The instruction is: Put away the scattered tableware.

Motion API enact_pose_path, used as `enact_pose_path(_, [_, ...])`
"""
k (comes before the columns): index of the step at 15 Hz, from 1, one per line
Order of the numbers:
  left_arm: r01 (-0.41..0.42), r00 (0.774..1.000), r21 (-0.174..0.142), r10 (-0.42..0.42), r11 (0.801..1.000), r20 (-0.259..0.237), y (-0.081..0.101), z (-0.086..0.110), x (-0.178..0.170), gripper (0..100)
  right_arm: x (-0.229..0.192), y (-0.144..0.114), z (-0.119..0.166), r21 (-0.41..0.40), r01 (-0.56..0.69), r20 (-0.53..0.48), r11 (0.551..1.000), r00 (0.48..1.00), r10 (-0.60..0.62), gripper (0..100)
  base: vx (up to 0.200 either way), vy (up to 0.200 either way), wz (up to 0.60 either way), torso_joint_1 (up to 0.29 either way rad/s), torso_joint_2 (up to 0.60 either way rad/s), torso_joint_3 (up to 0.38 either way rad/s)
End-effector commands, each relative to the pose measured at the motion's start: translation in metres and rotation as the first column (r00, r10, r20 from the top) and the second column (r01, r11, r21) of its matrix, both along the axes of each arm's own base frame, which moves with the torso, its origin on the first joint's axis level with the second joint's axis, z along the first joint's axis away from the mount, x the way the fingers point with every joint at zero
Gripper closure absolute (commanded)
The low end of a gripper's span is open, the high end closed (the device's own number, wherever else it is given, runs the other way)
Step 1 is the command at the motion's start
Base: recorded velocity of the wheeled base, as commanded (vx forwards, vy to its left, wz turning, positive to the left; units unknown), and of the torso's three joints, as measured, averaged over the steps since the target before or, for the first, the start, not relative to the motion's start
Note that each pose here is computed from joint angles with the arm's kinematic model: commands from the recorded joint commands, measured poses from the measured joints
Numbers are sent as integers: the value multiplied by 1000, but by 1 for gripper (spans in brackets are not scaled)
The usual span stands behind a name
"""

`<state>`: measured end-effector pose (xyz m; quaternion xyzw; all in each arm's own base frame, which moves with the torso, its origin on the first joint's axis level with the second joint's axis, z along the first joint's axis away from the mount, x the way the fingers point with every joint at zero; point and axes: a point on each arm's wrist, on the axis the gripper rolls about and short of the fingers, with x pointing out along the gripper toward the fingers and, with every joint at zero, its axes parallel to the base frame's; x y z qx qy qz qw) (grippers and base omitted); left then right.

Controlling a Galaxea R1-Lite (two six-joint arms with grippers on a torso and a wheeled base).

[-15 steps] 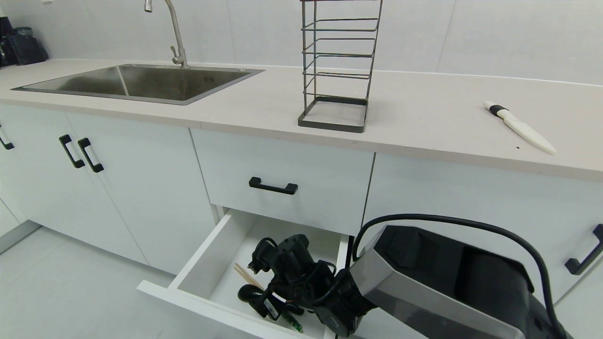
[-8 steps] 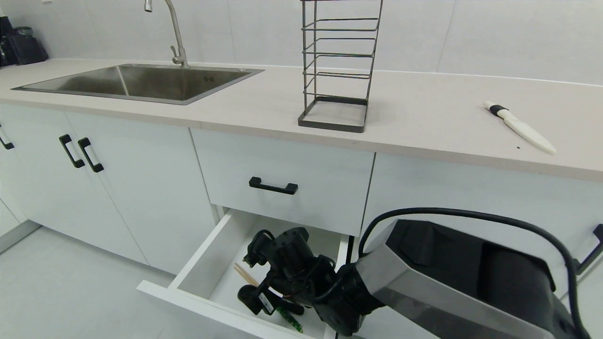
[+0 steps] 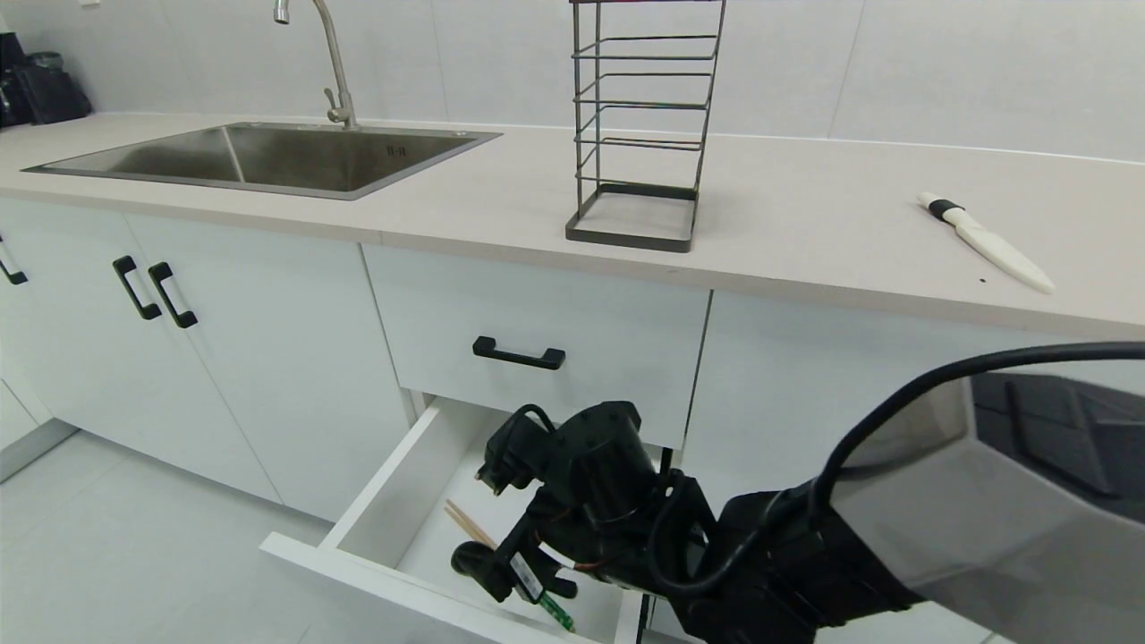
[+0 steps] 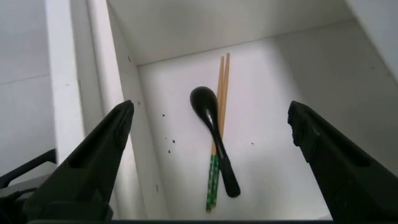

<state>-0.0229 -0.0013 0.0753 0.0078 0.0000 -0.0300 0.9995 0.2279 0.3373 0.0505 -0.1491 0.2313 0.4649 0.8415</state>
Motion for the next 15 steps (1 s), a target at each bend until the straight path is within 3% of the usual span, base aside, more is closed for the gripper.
enact_pose_path(1, [0,1000,0,0,1000,-1,0,0,0,0,-12,-21,29,43,6,29,999,1000,-7,0,0,0,0,0,0,0])
enact_pose_path(15, [0,1000,0,0,1000,-1,0,0,0,0,-59,-91,100,174,-5,103,985,995,-13,0,0,0,0,0,0,0])
